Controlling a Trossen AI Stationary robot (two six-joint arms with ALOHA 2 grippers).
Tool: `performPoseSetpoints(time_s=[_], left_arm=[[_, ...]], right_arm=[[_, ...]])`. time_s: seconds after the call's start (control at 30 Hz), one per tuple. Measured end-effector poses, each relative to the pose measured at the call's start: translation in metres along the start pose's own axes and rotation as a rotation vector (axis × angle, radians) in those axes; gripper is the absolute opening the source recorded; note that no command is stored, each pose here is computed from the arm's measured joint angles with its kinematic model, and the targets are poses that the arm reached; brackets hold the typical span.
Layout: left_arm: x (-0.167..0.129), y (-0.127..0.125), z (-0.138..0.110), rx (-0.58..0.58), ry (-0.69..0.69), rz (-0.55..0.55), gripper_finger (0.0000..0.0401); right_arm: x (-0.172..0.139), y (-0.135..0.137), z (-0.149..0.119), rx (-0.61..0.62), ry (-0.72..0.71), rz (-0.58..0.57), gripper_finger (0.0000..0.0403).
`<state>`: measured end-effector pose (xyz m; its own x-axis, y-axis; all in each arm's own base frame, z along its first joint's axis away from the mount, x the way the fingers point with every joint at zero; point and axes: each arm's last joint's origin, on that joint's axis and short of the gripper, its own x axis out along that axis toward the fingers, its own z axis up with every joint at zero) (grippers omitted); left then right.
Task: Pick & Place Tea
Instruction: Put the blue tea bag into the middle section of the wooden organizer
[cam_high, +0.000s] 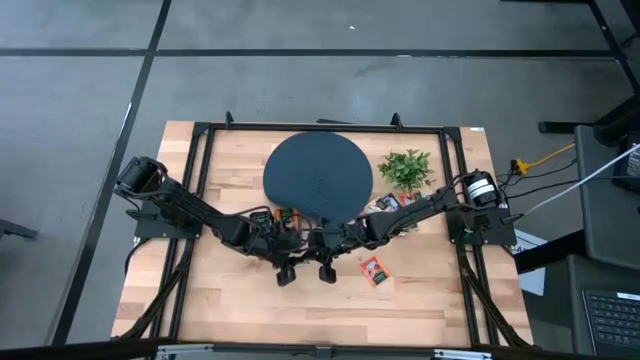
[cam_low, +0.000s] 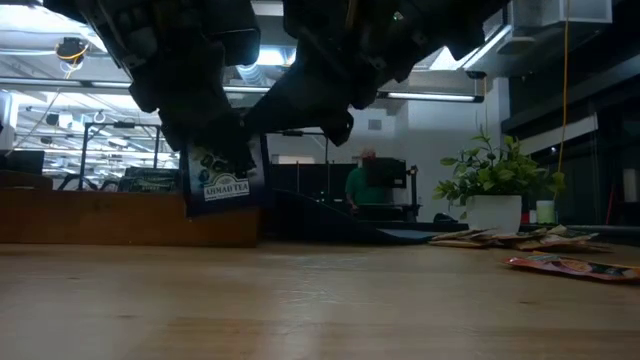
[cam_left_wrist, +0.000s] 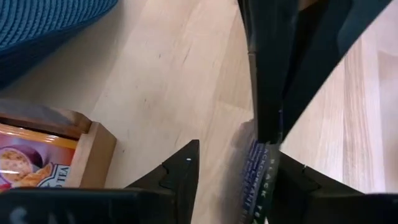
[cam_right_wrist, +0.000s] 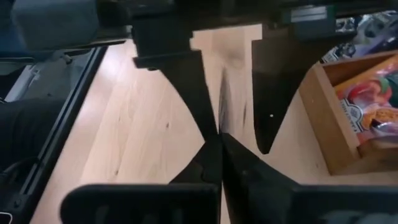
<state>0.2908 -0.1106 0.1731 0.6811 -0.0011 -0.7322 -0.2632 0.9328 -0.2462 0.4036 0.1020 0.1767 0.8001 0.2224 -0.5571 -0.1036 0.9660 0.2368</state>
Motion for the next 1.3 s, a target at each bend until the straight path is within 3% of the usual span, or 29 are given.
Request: performPoseSetpoints(time_s=[0.4, 0.7, 1.03, 1.17, 1.3], left_arm=[[-0.002, -0.007, -0.005, 0.033, 0.027, -0.042, 0.0008], [-0.011, -0.003, -0.007, 0.052, 0.043, 0.005, 0.0003], [-0.101, 0.009, -0.006, 0.074, 0.018, 0.05, 0.0002], [-0.127, 0.022, -0.011, 0.072, 0.008, 0.13, 0.0002], [-0.134, 0.03, -0.01, 0.068, 0.0, 0.165, 0.0002]], right_arm=[[0.0, 0.0, 0.0, -0.018, 0.026, -0.008, 0.0003], [-0.001, -0.001, -0.001, -0.019, 0.035, -0.014, 0.0026], [-0.001, -0.009, -0.007, -0.008, 0.109, -0.037, 0.0116], [-0.001, -0.008, -0.007, -0.011, 0.112, -0.034, 0.0129], [-0.001, -0.008, -0.007, -0.009, 0.112, -0.035, 0.013]])
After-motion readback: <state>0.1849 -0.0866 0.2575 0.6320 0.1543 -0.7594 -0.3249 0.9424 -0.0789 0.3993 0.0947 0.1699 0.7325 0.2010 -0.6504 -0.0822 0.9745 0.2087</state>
